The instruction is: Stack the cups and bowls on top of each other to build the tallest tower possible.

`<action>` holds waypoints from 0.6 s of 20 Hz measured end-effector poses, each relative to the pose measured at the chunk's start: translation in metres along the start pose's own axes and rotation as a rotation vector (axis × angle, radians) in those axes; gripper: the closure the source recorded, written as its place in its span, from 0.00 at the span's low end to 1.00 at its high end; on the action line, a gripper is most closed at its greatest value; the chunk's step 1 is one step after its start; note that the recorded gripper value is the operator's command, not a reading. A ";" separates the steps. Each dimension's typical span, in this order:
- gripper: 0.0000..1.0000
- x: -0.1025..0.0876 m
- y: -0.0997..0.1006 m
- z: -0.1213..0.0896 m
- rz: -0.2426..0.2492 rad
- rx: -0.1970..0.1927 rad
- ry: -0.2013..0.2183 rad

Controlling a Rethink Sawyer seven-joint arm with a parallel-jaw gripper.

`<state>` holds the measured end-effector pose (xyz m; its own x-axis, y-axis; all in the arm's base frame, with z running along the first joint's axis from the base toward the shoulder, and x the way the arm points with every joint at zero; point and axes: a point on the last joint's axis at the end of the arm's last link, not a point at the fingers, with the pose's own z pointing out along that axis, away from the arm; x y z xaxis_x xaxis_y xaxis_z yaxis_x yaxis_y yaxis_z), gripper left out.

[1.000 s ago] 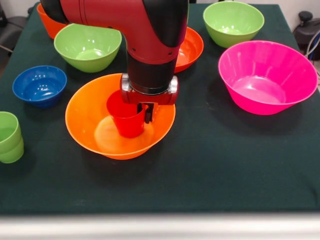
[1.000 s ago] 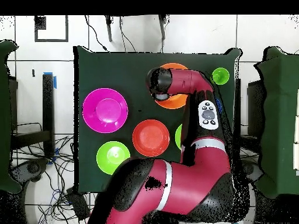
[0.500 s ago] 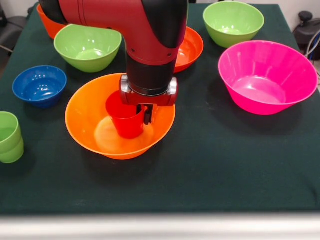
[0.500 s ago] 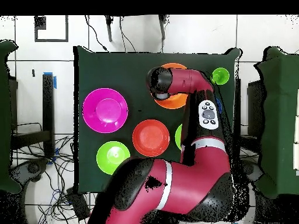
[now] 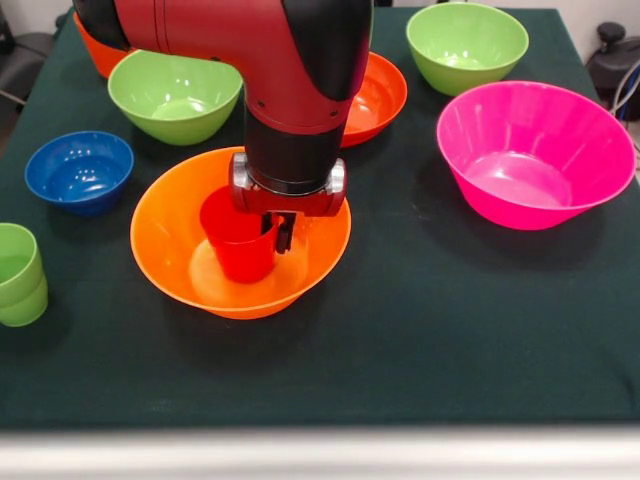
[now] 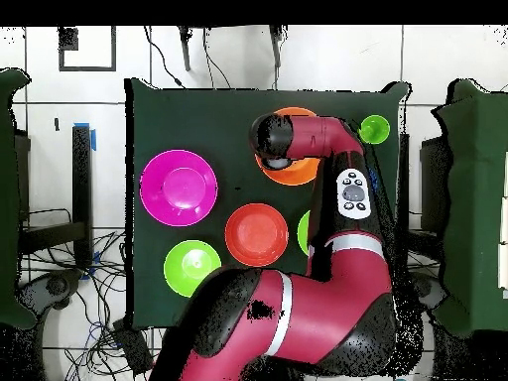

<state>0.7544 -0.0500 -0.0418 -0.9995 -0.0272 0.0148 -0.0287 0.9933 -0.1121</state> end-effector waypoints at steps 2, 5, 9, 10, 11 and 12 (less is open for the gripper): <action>1.00 0.001 -0.001 0.001 -0.008 0.008 0.001; 1.00 0.001 -0.001 0.001 -0.008 0.009 0.001; 1.00 0.001 -0.002 0.001 -0.008 0.009 0.001; 1.00 0.001 -0.002 0.001 -0.008 0.009 0.001; 1.00 0.001 -0.002 0.001 -0.008 0.009 0.001; 1.00 0.001 -0.002 0.001 -0.008 0.009 0.001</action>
<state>0.7531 -0.0519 -0.0429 -0.9993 -0.0349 0.0166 -0.0367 0.9920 -0.1212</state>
